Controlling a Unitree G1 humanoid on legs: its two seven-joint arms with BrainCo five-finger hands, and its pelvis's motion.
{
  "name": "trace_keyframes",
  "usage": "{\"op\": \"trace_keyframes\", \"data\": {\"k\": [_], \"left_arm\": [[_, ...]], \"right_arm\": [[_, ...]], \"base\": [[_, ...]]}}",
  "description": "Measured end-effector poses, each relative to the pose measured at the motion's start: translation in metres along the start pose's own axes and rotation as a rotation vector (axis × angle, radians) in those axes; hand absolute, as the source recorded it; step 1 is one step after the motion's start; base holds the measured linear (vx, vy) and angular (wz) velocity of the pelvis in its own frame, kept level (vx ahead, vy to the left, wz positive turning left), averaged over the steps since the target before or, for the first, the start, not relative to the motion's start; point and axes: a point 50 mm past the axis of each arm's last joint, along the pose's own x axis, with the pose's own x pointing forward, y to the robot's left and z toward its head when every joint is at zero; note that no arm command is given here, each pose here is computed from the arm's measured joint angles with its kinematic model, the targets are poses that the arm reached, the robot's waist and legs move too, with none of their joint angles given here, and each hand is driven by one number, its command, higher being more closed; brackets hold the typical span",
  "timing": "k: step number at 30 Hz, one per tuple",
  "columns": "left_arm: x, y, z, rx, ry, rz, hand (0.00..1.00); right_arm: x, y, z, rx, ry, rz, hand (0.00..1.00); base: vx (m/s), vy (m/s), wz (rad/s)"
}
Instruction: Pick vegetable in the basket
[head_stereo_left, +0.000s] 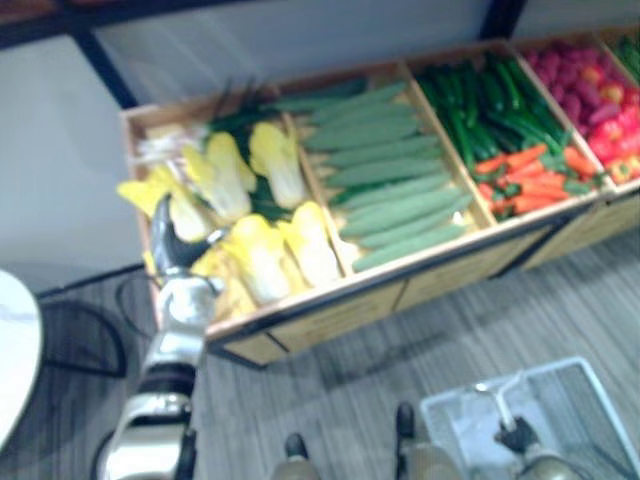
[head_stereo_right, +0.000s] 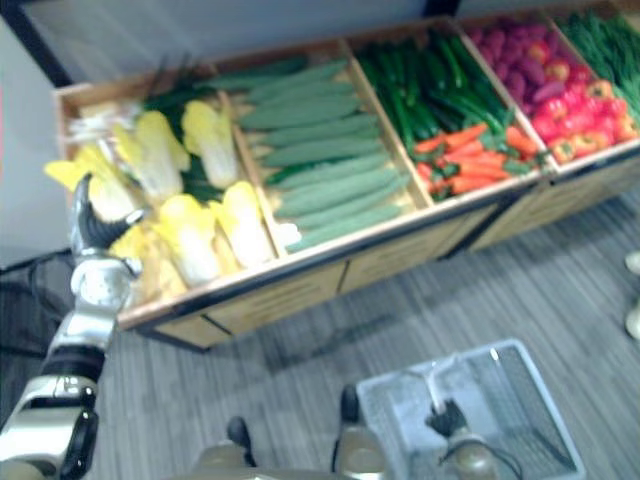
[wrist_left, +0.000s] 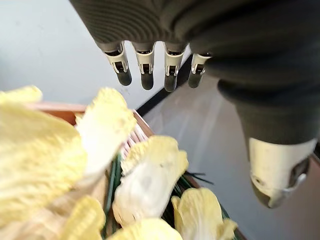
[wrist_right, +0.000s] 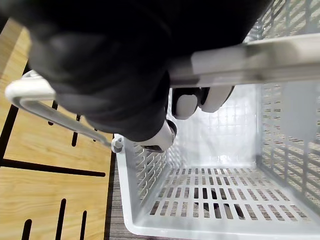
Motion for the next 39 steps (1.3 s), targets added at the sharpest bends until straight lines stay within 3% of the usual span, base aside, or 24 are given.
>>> {"op": "trace_keyframes", "data": {"k": [8,21,32,33,39], "left_arm": [[0.017,-0.01,0.031,-0.039,-0.058,-0.014,0.0],[0.013,-0.01,0.008,0.04,0.076,0.015,0.0],[0.007,-0.027,0.012,0.001,0.082,-0.085,0.0],[0.007,-0.027,0.013,0.0,0.081,-0.085,1.0],[0.011,-0.027,0.018,0.006,0.071,-0.077,1.0]], "right_arm": [[0.004,0.0,0.009,0.049,-0.027,-0.019,1.0],[0.007,-0.001,0.019,0.044,-0.051,-0.029,1.0],[0.014,-0.002,0.041,0.053,-0.109,-0.024,1.0],[0.015,-0.003,0.044,0.053,-0.117,-0.025,1.0],[0.016,-0.004,0.055,0.053,-0.15,-0.024,1.0]], "base": [[0.0,-0.015,-0.1],[-0.02,-0.004,0.04],[0.0,0.0,0.0],[0.01,0.006,-0.04],[0.0,0.003,-0.01]]}}
